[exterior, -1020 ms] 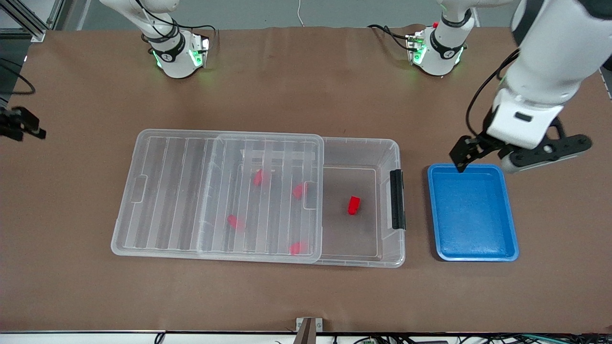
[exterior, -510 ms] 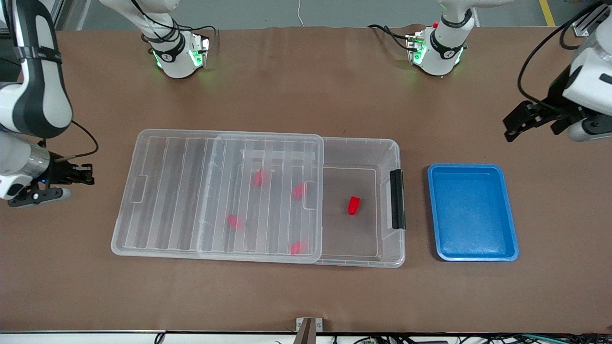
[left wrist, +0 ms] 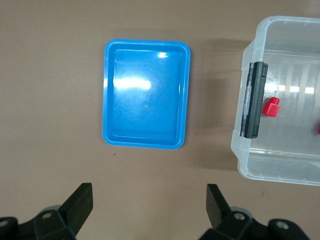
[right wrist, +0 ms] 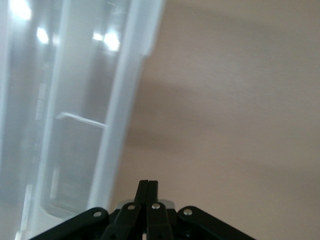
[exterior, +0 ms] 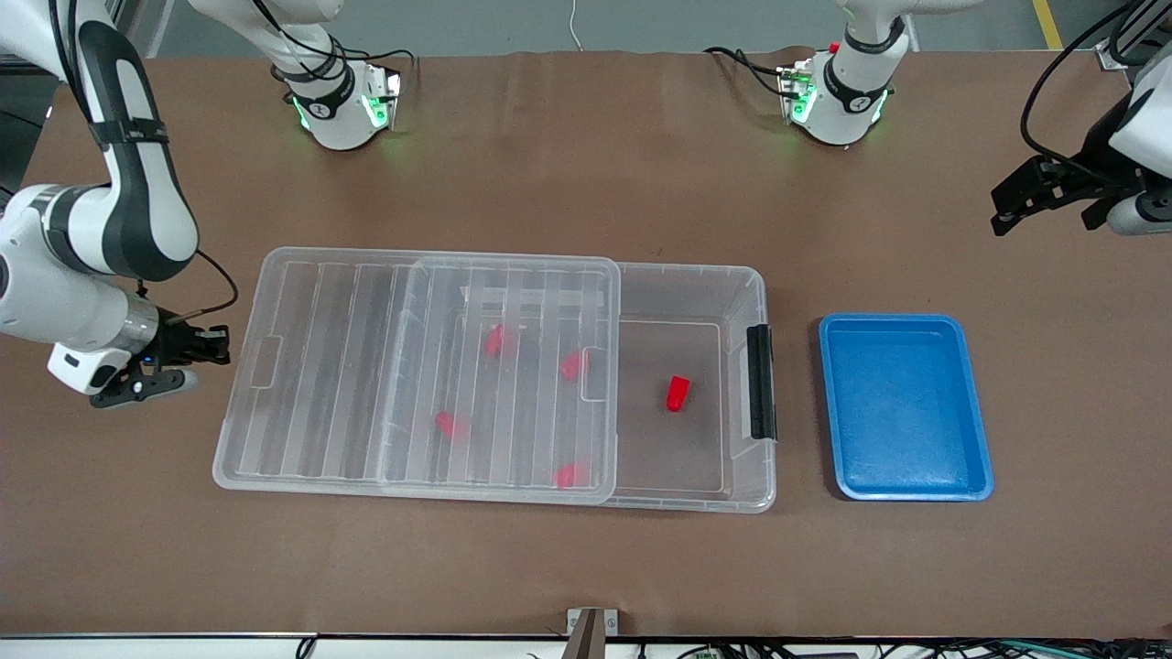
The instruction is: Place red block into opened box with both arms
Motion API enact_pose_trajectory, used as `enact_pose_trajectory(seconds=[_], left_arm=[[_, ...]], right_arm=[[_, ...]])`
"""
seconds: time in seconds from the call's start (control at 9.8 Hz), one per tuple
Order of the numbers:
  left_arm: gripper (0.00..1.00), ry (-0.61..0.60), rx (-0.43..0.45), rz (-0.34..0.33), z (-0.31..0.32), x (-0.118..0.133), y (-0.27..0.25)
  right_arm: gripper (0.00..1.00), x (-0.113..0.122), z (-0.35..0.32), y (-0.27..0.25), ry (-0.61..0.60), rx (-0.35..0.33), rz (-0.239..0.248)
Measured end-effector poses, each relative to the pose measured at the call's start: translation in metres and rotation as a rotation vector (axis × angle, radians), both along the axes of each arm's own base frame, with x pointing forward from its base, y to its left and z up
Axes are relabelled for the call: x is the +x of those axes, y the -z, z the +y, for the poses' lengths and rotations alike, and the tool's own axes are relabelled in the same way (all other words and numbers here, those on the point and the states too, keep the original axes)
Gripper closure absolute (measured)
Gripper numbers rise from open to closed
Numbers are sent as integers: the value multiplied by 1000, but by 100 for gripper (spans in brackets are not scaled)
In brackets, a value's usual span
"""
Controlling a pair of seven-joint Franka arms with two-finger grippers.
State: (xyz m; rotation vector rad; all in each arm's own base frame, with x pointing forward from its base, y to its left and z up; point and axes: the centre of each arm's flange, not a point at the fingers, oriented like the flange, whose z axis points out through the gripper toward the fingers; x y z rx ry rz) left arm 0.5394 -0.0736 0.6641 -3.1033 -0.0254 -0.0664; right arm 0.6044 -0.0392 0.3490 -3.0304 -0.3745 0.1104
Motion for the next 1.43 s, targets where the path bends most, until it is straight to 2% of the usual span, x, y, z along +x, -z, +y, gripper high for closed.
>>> enact_pose_trajectory(seconds=[0.71,1.22,1.43], left_arm=[[0,78,4,10,-2,0,3],[0,77,4,14,-2,0,4],[0,76,6,23,-1,-2,4]], right_arm=[[99,-3,140,-4,-12,48,5],[98,-2,171,2,-37,63,12],[71,7,158,-14,-12,62,7]])
